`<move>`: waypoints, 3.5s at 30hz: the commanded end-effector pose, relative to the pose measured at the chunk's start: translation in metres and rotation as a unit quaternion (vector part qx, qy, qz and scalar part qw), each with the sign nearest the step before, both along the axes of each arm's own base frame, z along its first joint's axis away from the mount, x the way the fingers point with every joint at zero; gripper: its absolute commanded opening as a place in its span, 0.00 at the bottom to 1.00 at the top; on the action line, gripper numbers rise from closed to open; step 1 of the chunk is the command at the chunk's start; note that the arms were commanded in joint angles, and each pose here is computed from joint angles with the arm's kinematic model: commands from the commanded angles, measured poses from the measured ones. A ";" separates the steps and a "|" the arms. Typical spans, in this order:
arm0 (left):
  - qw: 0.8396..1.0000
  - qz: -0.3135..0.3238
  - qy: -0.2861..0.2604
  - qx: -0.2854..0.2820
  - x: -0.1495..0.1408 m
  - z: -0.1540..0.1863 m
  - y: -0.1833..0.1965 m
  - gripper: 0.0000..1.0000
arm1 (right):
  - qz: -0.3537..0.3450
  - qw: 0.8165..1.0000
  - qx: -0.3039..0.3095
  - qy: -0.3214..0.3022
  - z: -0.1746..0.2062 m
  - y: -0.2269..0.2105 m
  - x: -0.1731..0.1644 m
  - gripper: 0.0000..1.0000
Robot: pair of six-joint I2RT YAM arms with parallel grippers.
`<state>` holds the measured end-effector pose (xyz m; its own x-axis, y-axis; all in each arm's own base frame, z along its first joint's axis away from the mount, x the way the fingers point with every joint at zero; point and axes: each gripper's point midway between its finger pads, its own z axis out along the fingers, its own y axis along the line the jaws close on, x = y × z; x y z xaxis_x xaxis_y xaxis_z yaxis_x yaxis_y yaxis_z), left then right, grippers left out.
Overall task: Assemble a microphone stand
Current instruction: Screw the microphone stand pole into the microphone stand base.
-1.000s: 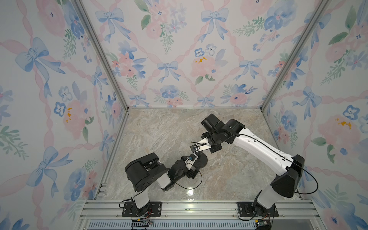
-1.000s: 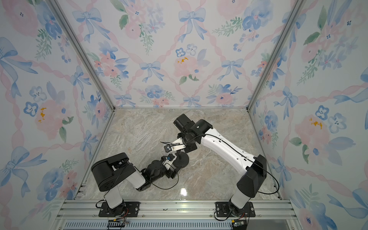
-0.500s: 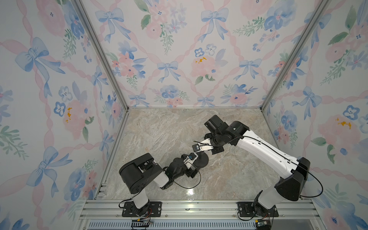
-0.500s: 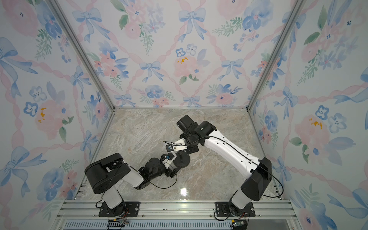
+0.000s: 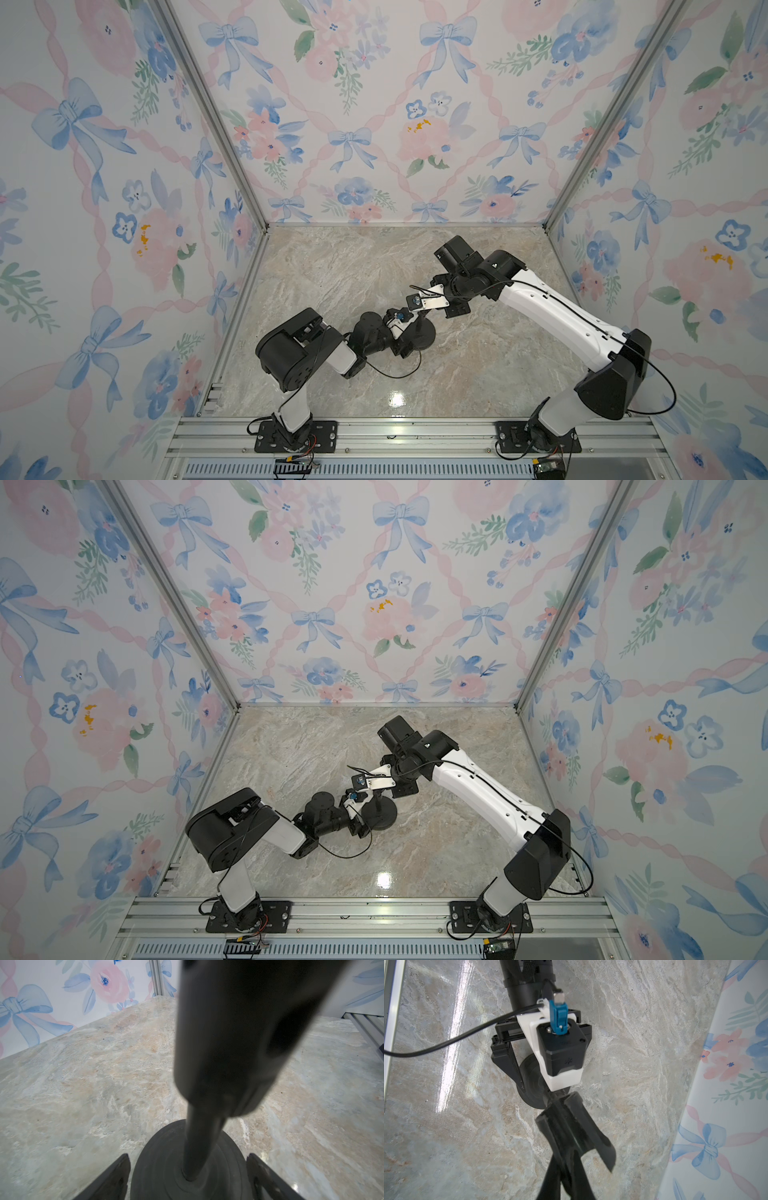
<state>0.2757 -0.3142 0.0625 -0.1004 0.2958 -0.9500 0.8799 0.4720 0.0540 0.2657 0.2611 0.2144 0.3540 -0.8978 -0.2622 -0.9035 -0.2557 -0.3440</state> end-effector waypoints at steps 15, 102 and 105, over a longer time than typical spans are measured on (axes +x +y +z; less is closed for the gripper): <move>0.997 0.026 0.029 0.060 0.005 -0.045 0.009 0.81 | -0.100 0.993 0.025 0.050 -0.006 -0.004 -0.005 0.10; 0.998 0.042 0.018 0.044 0.007 -0.013 0.016 0.75 | -0.711 0.578 0.365 0.164 -0.014 0.009 -0.033 0.00; 0.999 0.032 0.004 0.021 0.006 0.007 0.011 0.75 | -0.709 0.580 0.365 0.165 -0.014 0.012 -0.032 0.00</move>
<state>0.2859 -0.3017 0.0580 -0.1568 0.3358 -0.9288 0.8328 0.5504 0.0584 0.2405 0.2765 0.2159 -0.7586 0.1700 -0.6290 -0.1049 0.9209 0.3754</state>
